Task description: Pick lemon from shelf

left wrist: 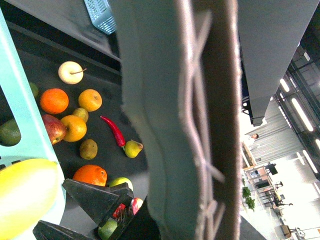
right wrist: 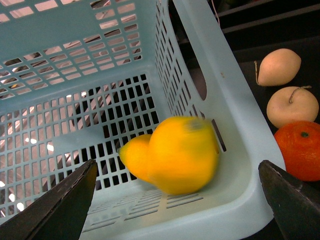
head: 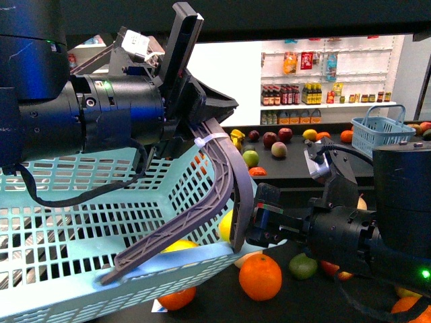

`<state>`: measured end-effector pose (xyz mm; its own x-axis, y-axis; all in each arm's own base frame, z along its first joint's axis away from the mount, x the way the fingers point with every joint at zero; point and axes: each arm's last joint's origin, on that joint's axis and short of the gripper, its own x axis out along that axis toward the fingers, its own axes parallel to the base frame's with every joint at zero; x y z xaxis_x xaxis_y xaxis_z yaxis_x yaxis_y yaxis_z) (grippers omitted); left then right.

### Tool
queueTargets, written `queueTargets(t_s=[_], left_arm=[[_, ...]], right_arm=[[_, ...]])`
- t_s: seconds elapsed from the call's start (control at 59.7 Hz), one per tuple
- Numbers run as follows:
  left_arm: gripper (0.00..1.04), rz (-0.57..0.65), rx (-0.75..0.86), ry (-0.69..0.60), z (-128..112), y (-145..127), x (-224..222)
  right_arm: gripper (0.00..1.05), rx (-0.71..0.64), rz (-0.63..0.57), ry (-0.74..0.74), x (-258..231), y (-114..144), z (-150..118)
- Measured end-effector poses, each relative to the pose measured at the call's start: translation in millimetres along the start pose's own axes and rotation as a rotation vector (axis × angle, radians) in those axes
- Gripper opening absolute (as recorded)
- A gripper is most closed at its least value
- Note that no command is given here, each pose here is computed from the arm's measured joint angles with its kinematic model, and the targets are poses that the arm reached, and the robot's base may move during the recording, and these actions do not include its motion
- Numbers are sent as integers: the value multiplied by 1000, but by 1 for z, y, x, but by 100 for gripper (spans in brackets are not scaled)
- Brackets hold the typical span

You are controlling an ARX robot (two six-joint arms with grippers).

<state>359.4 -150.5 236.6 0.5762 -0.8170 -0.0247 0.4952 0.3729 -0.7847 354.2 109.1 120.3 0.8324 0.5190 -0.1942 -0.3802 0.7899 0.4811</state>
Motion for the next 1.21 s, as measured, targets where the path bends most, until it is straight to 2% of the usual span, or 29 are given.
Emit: queueTargets(t_s=[0.302, 0.469, 0.704, 0.905, 0.988, 1.072, 1.156, 1.206], left_arm=[[7, -1, -3, 2, 0, 0, 0], [7, -2, -8, 3, 0, 0, 0], [7, -2, -9, 3, 0, 0, 0], [7, -2, -10, 3, 0, 0, 0], [7, -2, -10, 3, 0, 0, 0], [7, -2, -9, 3, 0, 0, 0], [7, -2, -9, 4, 0, 0, 0], [7, -2, -12, 4, 0, 0, 0]], right_arm=[[97, -15, -33, -16, -6, -5, 4], [97, -202, -183, -56, -28, -12, 11], [97, -338, -307, -73, -98, -7, 16], [97, -389, -356, -85, -176, 3, 18], [97, -413, -416, -96, -206, 5, 19], [85, -425, -514, -209, -230, 17, 17], [74, -434, -510, -236, -247, 28, 11], [62, -438, -508, -253, -265, 38, 7]])
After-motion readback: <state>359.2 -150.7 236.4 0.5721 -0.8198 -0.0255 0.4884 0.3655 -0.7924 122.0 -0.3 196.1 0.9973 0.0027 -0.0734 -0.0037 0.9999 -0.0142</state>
